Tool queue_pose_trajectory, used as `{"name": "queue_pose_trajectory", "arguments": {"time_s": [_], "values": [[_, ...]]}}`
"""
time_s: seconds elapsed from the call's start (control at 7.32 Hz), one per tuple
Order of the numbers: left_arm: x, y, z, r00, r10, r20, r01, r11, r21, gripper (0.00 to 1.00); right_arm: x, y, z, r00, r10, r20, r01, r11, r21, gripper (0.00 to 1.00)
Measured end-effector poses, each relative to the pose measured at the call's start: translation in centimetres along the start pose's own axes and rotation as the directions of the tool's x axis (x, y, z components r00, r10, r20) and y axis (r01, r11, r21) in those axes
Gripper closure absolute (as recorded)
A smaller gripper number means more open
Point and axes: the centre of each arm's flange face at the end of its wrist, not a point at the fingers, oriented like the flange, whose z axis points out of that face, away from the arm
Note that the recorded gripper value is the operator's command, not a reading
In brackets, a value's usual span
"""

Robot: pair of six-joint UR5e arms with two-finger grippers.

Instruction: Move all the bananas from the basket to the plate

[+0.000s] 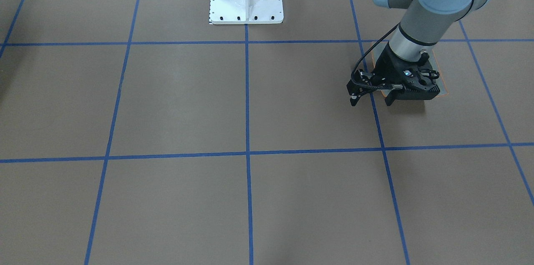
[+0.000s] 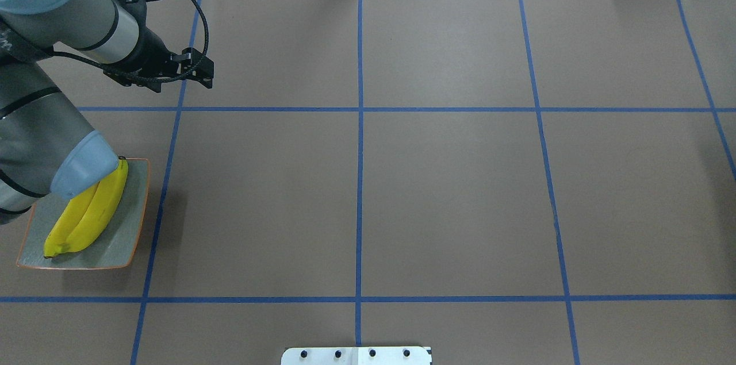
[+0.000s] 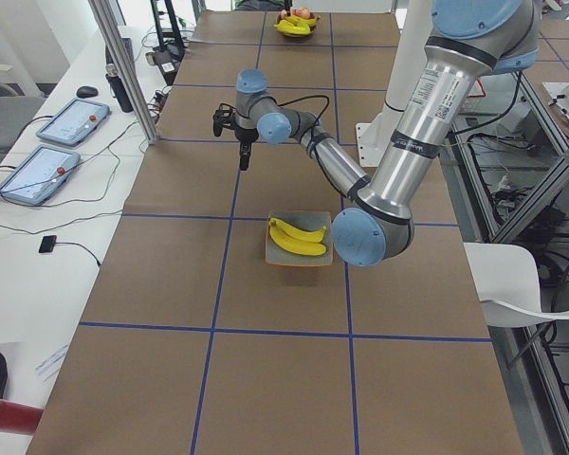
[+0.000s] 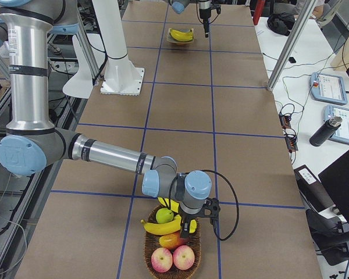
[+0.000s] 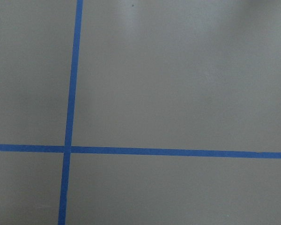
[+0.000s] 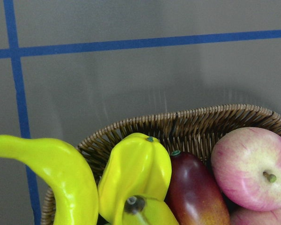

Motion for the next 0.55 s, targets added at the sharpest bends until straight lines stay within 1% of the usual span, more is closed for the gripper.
{"name": "queue_pose_trajectory", "arguments": {"time_s": [0.55], "values": [[0.1, 0.1, 0.0, 1.0, 0.002, 0.0, -0.002, 1.0, 0.0, 0.0, 0.2, 1.3, 1.7, 1.0, -0.023, 0.003, 0.023, 0.999, -0.036, 0.02]]}}
